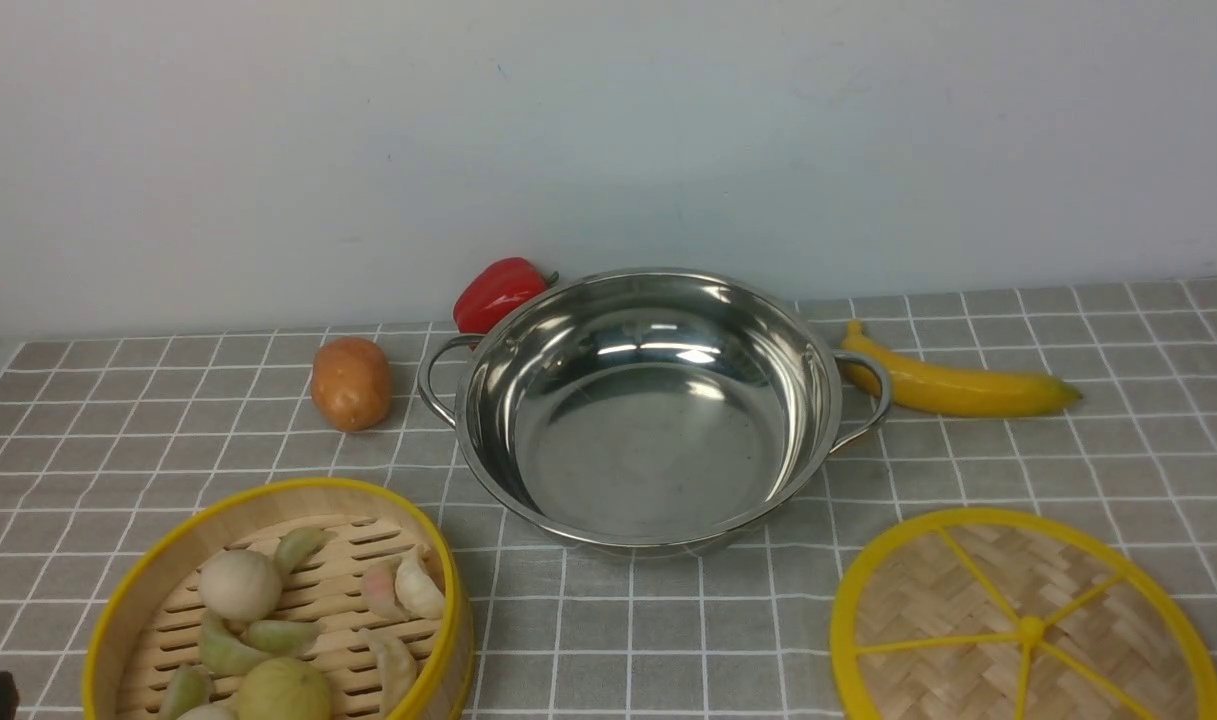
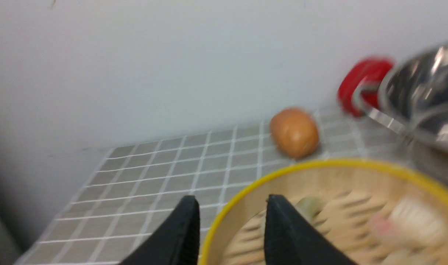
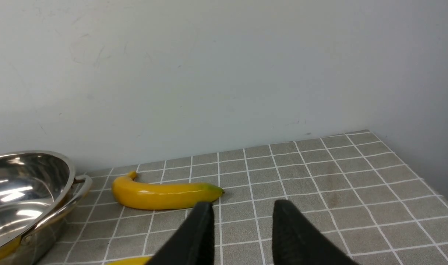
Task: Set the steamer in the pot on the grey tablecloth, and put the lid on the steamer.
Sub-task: 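Grasp the rim of the steamer basket holding the buns with the left gripper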
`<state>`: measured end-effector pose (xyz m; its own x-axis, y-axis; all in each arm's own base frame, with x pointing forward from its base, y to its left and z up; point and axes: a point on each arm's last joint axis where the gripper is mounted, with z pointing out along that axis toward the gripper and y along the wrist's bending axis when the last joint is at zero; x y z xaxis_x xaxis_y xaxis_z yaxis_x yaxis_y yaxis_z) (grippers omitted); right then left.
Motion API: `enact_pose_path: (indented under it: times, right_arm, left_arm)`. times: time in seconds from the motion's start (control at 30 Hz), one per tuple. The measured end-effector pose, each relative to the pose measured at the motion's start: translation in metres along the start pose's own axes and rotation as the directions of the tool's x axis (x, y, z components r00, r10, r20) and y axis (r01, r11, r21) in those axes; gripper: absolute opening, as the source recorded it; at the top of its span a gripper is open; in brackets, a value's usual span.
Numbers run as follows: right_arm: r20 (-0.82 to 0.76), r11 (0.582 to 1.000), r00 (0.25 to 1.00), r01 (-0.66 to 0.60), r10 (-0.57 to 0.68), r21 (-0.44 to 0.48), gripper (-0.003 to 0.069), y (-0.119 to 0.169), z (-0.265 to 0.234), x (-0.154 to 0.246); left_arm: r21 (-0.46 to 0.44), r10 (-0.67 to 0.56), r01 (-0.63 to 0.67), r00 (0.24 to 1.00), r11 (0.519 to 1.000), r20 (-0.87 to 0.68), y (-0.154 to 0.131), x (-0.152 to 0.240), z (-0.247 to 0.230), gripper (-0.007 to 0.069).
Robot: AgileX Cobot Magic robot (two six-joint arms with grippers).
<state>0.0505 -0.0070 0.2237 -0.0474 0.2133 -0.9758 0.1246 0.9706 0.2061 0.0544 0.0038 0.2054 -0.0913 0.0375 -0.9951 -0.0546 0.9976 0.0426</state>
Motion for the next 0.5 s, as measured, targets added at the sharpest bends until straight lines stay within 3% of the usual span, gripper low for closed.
enact_pose_path:
  times: [0.03,0.07,0.1,0.2,0.5]
  right_arm:
    - [0.000,1.000,1.000,0.000,0.000,0.000,0.0244,0.000,0.000,0.000]
    - [0.000,1.000,1.000,0.000,0.000,0.000,0.0244,0.000,0.000,0.000]
    - [0.000,1.000,1.000,0.000,0.000,0.000,0.0244,0.000,0.000,0.000]
    - [0.000,1.000,1.000,0.000,0.000,0.000,0.0244,0.000,0.000,0.000]
    - [0.000,1.000,1.000,0.000,0.000,0.000,0.0244,0.000,0.000,0.000]
  left_arm:
    - [0.006,-0.034,0.034,0.999,0.999,0.005,-0.001,0.000,0.000,0.0243]
    - [0.032,-0.183,0.182,0.982,0.983,0.043,-0.002,-0.004,0.000,0.0243]
    - [0.046,-0.256,0.253,0.965,0.966,0.065,-0.003,-0.007,0.000,0.0243]
    - [0.081,-0.387,0.379,0.912,0.922,0.133,-0.002,-0.014,-0.001,0.0243]
    - [0.119,-0.533,0.520,0.828,0.846,0.172,-0.001,-0.019,-0.002,0.0243]
